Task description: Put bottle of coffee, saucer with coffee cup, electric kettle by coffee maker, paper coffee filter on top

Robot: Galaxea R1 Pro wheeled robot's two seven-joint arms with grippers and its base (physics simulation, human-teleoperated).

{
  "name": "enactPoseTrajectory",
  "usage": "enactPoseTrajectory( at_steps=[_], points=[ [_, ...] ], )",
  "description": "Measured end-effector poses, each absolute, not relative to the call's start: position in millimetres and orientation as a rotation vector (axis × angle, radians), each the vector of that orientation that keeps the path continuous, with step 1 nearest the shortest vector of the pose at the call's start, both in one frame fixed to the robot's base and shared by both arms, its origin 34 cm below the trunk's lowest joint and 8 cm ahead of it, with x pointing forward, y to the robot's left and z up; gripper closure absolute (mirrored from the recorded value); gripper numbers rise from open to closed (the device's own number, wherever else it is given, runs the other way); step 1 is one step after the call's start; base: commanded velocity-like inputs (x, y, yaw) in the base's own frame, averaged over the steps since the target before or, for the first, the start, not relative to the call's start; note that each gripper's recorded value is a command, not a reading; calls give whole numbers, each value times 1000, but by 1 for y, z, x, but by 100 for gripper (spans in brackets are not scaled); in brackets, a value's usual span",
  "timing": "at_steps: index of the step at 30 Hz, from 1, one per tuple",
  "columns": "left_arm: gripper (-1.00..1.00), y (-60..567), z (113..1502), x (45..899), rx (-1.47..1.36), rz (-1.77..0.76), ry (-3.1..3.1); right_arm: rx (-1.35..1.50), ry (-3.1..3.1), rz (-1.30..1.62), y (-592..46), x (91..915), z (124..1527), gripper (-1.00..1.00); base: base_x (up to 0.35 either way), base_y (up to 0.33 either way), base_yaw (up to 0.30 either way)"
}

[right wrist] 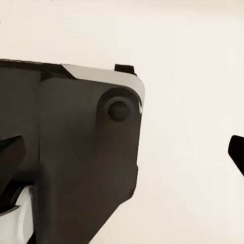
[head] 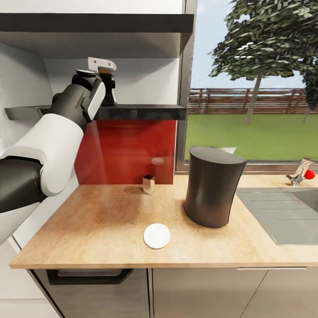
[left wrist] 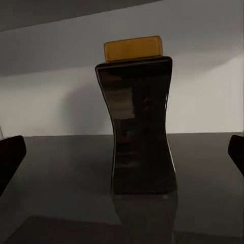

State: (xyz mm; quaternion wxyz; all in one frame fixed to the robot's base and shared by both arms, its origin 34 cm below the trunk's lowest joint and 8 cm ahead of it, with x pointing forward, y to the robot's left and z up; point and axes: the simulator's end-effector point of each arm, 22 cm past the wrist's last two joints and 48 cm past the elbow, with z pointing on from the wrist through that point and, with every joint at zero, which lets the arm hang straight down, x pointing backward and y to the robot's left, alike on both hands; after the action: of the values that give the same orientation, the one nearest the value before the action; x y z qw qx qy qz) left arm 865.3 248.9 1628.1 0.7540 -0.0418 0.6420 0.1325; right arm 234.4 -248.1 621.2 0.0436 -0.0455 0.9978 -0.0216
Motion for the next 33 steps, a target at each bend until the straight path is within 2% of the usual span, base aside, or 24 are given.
enactPoseTrajectory(
  at_steps=[6,13,33],
  points=[
    [-100,250,1629,864,-91,292,1401,-139,3050,-66,-248,234,621,-100,11,3,0],
    [-100,250,1629,864,-92,291,1401,-139,3049,-66,-248,234,621,-100,223,0,0],
    [-100,255,1626,865,-102,293,1407,-139,3050,-66,-248,234,621,-100,79,0,0]
  ],
)
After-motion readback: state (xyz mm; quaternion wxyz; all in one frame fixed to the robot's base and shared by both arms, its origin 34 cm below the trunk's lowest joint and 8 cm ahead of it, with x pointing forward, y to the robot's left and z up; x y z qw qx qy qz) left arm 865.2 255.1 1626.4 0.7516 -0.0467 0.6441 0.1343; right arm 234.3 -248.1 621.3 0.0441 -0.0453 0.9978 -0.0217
